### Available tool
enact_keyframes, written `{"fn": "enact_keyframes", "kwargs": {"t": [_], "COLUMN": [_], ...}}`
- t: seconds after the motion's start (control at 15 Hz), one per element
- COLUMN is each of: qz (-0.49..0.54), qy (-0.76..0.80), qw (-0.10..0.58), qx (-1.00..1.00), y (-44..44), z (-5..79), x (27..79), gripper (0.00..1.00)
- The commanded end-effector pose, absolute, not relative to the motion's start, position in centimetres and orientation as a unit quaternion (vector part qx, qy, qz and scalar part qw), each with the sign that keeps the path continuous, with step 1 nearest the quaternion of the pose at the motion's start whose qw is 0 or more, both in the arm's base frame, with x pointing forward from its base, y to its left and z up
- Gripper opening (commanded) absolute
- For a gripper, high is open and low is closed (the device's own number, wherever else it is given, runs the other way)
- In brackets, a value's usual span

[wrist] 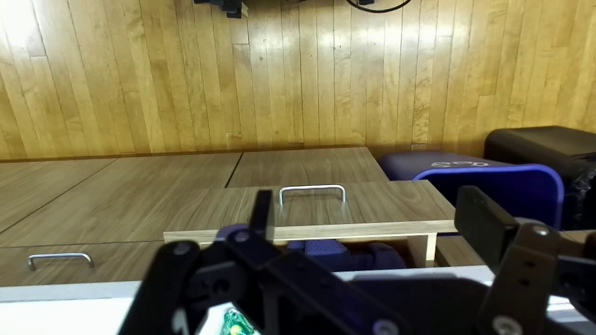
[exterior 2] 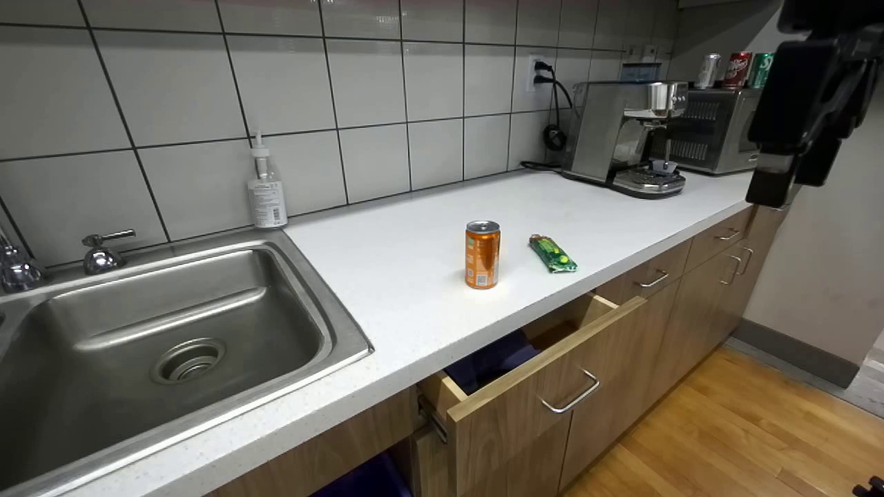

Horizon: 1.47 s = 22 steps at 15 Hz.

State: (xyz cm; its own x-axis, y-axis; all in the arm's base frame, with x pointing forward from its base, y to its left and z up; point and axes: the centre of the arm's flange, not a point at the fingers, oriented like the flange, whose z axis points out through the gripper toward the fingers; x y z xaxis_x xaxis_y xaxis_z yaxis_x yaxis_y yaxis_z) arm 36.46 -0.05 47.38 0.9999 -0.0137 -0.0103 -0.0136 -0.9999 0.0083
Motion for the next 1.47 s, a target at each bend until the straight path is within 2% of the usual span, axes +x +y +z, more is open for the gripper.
{"fn": "enact_keyframes", "kwargs": {"t": [0.0, 0.93, 1.4], "qz": [-0.005, -0.005, 0.028], "qy": [-0.007, -0.007, -0.005], "qw": [0.004, 0.004, 0.001], "qx": [1.0, 1.0, 1.0], "y": [0.0, 0.0, -0.6], "z": [47.4, 47.4, 44.4], "x": [36.5, 36.5, 38.5], "gripper": [1.0, 1.0, 1.0]}}
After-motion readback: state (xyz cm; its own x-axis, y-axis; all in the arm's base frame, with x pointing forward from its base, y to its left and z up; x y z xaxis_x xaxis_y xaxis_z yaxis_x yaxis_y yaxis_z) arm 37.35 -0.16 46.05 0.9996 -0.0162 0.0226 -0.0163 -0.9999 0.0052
